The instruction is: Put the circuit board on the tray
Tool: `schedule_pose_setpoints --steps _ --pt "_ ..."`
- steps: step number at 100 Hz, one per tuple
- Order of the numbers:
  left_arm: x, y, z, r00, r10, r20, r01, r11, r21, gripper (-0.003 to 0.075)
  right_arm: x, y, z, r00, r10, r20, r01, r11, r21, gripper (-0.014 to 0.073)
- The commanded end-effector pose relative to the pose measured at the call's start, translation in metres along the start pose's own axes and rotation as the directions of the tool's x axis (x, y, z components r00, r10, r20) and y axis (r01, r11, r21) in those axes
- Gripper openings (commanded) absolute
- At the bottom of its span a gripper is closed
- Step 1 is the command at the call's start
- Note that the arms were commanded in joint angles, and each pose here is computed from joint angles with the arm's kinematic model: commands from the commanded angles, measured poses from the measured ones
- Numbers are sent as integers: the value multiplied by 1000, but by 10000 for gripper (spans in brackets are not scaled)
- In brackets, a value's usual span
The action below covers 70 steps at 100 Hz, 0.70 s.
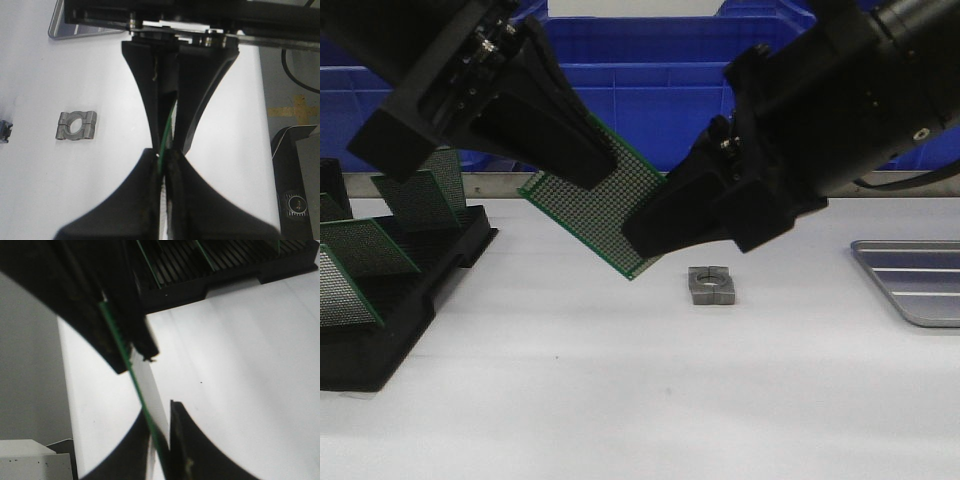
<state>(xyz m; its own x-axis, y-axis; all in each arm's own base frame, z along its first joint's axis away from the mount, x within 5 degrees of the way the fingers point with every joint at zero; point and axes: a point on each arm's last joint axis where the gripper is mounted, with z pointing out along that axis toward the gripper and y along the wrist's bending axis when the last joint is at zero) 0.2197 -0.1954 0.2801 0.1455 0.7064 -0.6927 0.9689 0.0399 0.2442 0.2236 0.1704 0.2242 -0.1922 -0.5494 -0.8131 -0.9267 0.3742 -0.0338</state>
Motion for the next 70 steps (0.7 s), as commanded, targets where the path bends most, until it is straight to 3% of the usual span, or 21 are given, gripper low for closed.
schedule_pose_setpoints --steps 1,12,29,36,54,70 --pt "-17 2 -10 995 -41 87 43 999 -29 4 -18 -1 -8 996 34 83 -34 999 4 -22" --pt "-17 2 -11 995 -47 92 50 998 -30 135 -18 -1 -8 996 34 83 -34 999 4 -25" --pt "-17 4 -11 995 -47 93 52 997 -57 512 -18 0 -8 996 34 84 -34 999 0 -25" --pt "-17 6 -11 995 -45 92 53 996 -79 598 -17 -1 -8 996 40 84 -40 999 1 -25" --pt "-16 11 -12 996 -33 81 44 990 -132 607 -12 -15 -14 985 150 84 -155 986 55 -25" --pt "-16 15 -13 996 -33 82 47 984 -169 607 1 -43 -31 937 330 117 -344 929 140 -25"
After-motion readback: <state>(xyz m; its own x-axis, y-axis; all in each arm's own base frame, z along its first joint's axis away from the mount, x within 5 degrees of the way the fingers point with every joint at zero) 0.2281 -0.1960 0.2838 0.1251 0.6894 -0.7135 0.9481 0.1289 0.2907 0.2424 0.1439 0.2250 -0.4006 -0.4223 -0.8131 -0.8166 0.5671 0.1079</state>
